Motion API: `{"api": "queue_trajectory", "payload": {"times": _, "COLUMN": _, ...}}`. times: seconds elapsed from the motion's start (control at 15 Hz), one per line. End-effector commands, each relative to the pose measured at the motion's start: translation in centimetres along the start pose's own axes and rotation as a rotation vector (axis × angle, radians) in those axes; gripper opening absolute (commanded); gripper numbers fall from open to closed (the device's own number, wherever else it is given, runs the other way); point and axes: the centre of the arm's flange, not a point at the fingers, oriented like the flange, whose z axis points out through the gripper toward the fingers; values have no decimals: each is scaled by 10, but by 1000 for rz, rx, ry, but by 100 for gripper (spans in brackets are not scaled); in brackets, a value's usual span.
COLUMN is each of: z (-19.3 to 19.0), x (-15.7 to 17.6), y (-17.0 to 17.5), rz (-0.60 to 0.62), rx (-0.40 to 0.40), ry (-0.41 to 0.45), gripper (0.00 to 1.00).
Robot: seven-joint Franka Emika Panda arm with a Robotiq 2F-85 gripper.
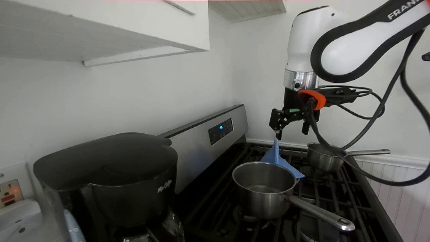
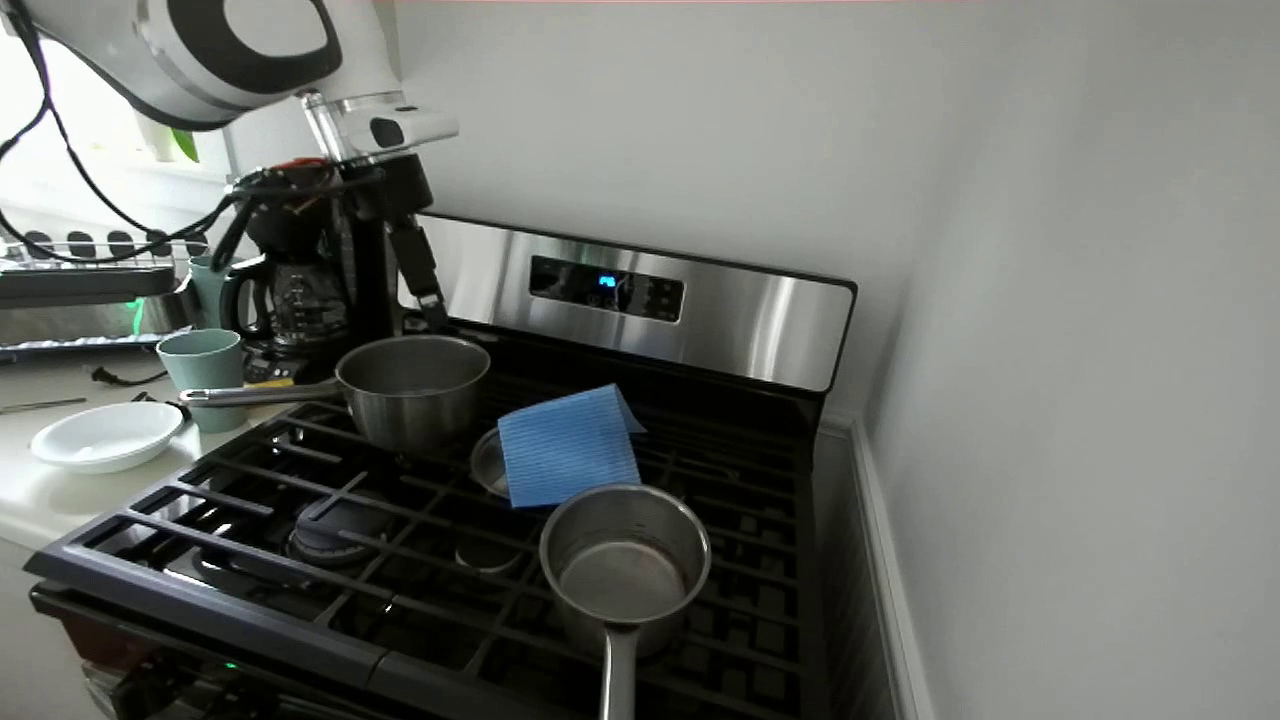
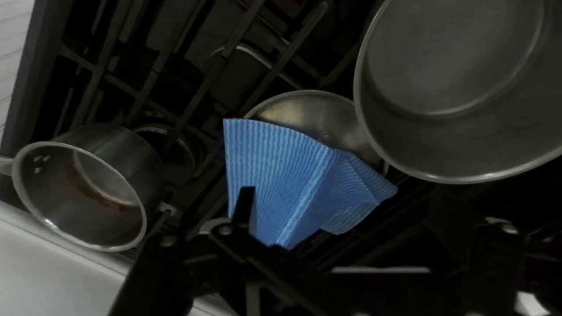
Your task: Put the lid on the pot
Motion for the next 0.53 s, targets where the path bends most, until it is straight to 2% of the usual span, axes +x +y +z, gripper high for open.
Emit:
{"api": "queue_trajectory", "payload": {"times": 0.0, "z": 39, "x": 32, "y": -16, "rz": 2, "rx": 27, "ry": 3, "gripper": 100}}
{"api": "queue_trajectory", "payload": {"times": 0.47, "z": 97, "x": 60, "y": -17, "rz": 68, "rx": 38, "ry": -8, "gripper": 100}}
